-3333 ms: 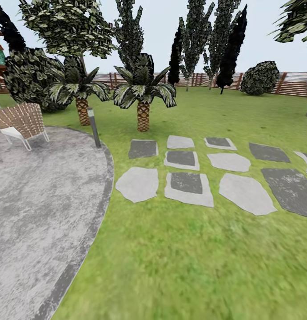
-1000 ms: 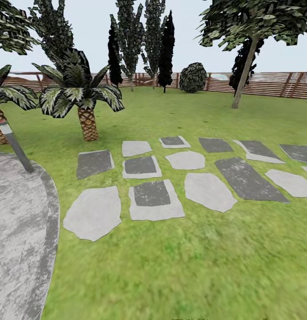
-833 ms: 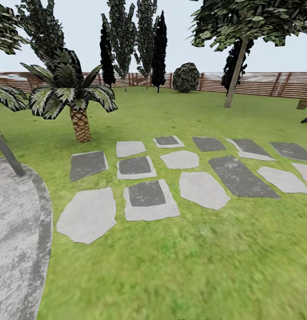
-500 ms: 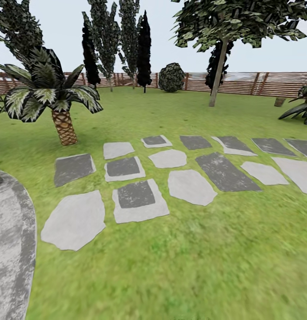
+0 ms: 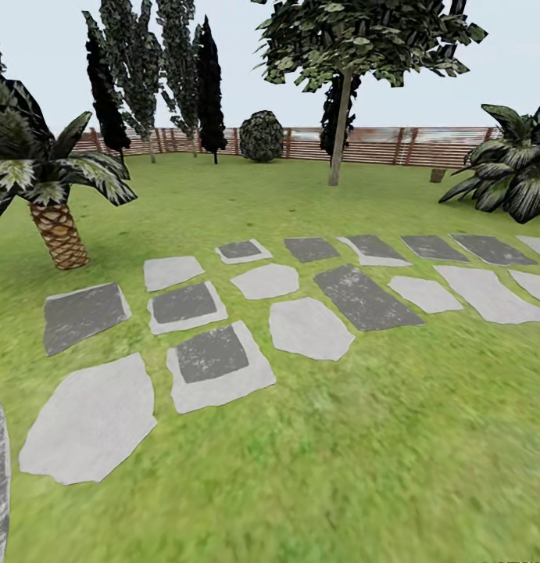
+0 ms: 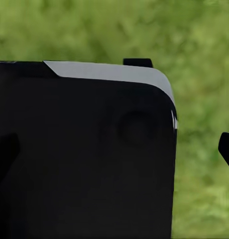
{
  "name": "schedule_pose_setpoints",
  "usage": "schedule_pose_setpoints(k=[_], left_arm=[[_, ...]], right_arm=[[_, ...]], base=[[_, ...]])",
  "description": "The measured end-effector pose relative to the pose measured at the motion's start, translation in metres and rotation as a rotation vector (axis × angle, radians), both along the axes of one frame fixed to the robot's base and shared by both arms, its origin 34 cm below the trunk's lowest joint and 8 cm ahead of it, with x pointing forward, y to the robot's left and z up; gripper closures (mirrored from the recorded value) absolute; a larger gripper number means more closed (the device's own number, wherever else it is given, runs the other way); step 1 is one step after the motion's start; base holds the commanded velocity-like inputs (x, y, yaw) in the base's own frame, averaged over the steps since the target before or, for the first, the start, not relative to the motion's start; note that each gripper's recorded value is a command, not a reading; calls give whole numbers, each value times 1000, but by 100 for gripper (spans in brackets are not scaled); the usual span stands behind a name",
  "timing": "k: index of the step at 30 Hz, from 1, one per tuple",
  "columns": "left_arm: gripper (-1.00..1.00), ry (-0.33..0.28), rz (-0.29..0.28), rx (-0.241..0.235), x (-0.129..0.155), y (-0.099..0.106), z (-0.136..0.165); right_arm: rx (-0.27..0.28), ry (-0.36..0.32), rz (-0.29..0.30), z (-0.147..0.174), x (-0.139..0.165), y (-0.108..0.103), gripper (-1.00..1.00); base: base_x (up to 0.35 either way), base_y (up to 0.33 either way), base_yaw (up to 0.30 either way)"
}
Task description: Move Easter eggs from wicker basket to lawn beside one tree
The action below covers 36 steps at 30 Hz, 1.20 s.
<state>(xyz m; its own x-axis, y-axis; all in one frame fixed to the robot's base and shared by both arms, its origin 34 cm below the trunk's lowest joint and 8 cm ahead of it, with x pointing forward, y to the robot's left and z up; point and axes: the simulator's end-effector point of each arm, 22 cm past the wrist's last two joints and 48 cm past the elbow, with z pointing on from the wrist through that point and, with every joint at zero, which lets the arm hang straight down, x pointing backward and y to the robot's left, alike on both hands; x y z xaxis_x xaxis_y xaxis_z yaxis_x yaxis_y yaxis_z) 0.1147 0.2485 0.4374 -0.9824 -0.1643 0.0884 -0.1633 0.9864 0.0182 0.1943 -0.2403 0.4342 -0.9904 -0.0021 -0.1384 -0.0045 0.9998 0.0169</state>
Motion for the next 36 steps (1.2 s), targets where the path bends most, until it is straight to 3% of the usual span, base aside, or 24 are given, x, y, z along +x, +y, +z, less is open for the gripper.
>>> schedule_pose_setpoints(k=[22, 36], left_arm=[[-100, 19, 0, 0, -8, 0, 1], [-100, 20, 0, 0, -8, 0, 1]], right_arm=[[-5, 20, -15, -1, -7, -3, -100], [-21, 26, -7, -1, -11, -13, -100]], base=[[270, 177, -187], [270, 207, -9]])
